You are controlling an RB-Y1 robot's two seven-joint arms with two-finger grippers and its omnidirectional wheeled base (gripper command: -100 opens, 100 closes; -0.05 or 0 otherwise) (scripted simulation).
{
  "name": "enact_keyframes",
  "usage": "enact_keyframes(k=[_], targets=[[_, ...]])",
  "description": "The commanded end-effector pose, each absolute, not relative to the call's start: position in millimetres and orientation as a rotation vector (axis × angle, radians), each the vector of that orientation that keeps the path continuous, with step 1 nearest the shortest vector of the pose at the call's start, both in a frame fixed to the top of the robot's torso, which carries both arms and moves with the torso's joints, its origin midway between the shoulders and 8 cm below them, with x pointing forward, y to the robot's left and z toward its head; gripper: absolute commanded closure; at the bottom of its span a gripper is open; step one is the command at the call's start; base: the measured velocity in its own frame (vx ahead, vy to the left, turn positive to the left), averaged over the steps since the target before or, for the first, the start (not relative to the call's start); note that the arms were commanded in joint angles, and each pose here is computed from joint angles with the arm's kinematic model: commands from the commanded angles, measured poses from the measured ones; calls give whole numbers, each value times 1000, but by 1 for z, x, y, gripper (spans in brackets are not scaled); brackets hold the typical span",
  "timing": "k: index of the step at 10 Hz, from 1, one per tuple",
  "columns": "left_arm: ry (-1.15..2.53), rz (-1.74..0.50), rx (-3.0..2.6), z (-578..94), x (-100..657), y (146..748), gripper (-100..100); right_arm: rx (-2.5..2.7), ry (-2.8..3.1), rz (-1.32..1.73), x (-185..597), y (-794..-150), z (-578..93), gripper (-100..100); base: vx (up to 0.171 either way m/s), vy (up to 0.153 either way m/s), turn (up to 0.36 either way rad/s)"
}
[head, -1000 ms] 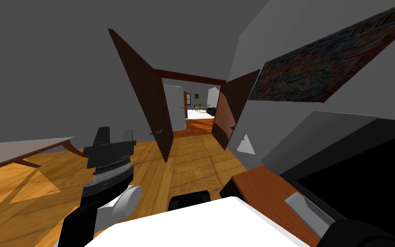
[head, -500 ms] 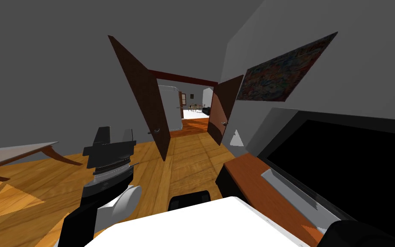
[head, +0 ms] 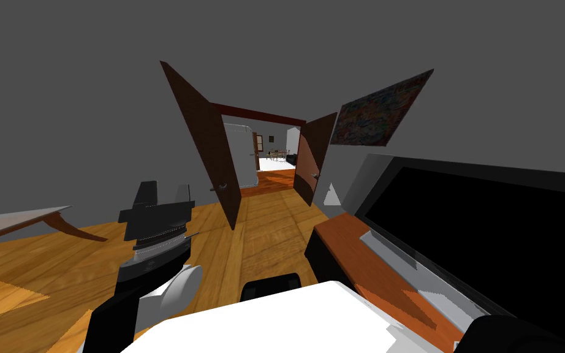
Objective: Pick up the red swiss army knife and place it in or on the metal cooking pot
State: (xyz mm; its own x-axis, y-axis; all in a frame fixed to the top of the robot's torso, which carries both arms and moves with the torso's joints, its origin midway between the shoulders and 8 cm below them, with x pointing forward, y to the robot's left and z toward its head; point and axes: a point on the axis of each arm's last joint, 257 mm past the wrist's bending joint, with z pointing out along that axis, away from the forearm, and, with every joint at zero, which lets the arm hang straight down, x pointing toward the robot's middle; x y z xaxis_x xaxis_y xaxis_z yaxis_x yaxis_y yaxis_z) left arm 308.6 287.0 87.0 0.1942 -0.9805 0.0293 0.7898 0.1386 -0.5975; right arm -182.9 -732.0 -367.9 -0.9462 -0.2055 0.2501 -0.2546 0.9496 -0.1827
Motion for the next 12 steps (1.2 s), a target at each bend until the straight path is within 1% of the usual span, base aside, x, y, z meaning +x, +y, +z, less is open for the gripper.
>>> enact_keyframes(k=[1,4,5,6,12], targets=[[416,-1334,-555,87,309,287,0,344,-2874,313,-183,-732,-368,-100,-6,0,-2],[416,-1334,-555,87,309,287,0,344,-2874,313,-183,-732,-368,-100,0,0,0],[416,-1334,-555,87,309,287,0,344,-2874,313,-183,-732,-368,0,0,0,0],[416,-1334,-555,87,309,287,0,355,-2875,314,-174,-738,-358,-100,-12,9,-41],[416,-1334,-555,87,309,287,0,398,-2876,311,-140,-755,-324,-100,-26,17,-48]])
